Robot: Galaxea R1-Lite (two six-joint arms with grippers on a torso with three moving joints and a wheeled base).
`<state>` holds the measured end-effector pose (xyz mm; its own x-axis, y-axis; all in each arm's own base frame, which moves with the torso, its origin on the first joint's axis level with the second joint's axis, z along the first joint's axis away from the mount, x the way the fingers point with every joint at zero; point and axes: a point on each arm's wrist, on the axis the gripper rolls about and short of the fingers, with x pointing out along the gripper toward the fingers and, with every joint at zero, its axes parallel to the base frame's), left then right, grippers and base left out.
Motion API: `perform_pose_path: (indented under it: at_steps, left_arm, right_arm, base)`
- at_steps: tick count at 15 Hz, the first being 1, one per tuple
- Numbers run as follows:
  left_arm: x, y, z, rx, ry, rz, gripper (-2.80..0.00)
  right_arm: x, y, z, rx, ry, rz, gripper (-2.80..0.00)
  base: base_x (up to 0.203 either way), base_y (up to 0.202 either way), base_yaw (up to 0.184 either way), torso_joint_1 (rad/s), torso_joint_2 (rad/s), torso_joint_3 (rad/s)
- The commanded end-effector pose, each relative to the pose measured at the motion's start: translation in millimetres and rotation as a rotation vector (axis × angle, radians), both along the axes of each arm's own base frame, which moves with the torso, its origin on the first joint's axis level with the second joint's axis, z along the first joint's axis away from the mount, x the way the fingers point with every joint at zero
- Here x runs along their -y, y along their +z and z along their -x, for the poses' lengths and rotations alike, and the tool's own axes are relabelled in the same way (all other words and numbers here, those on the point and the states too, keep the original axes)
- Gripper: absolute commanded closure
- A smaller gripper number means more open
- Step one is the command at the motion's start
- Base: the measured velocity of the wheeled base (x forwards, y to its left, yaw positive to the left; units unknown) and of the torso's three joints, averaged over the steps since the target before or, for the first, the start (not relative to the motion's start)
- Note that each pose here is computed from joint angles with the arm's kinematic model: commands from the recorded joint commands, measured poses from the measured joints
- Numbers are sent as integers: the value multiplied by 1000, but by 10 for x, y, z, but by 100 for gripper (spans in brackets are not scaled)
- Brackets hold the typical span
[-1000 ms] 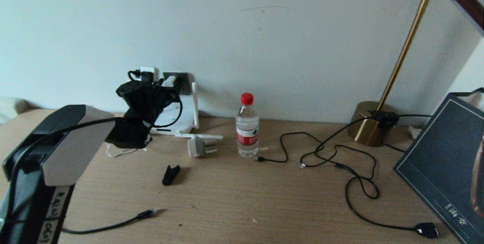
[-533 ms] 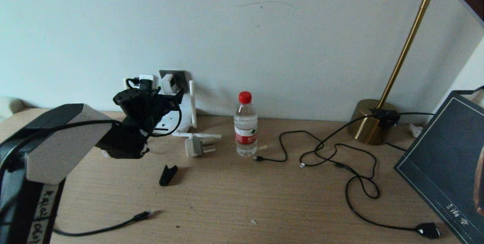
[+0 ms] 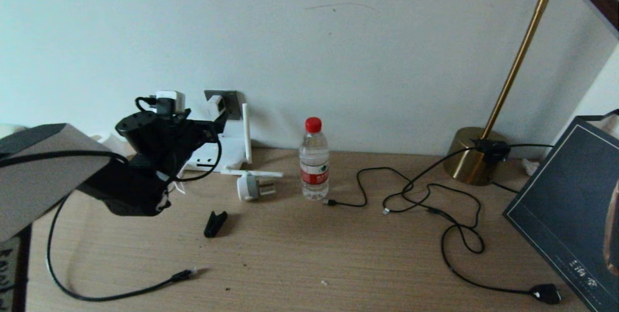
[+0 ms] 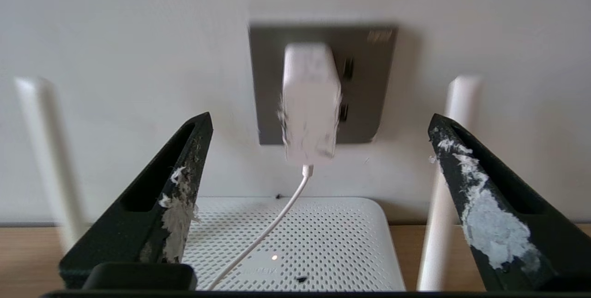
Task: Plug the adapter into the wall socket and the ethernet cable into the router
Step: Pick up cable
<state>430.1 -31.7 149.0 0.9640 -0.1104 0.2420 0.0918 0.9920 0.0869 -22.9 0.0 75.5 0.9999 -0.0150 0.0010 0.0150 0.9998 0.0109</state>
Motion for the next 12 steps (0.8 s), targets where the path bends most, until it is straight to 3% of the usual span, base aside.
perform_pose_path:
  at_steps: [1,5,8,10,12]
  left_arm:
    - [-36,307,256,49,3,-12,-280]
    - [-223,489,797,24,-26,-142,-280]
    - [-360,428,1375,-46,-91,-237,-280]
    - [-408,367,1785,-110,-179,-305,-280]
    - [-400,211,2090,-256,-316,-361,-280]
  right_arm:
    - [0,-1,-1,-2,0,0,0]
    - [0,0,-1,-1,0,0,0]
    - [0,0,-1,-1,0,0,0]
    - [0,0,-1,-1,0,0,0]
    - [0,0,-1,-1,0,0,0]
  base:
    - [0,0,0,0,0,0]
    - [0,0,0,0,0,0]
    - [0,0,0,0,0,0]
    - [0,0,0,0,0,0]
    - [0,0,0,0,0,0]
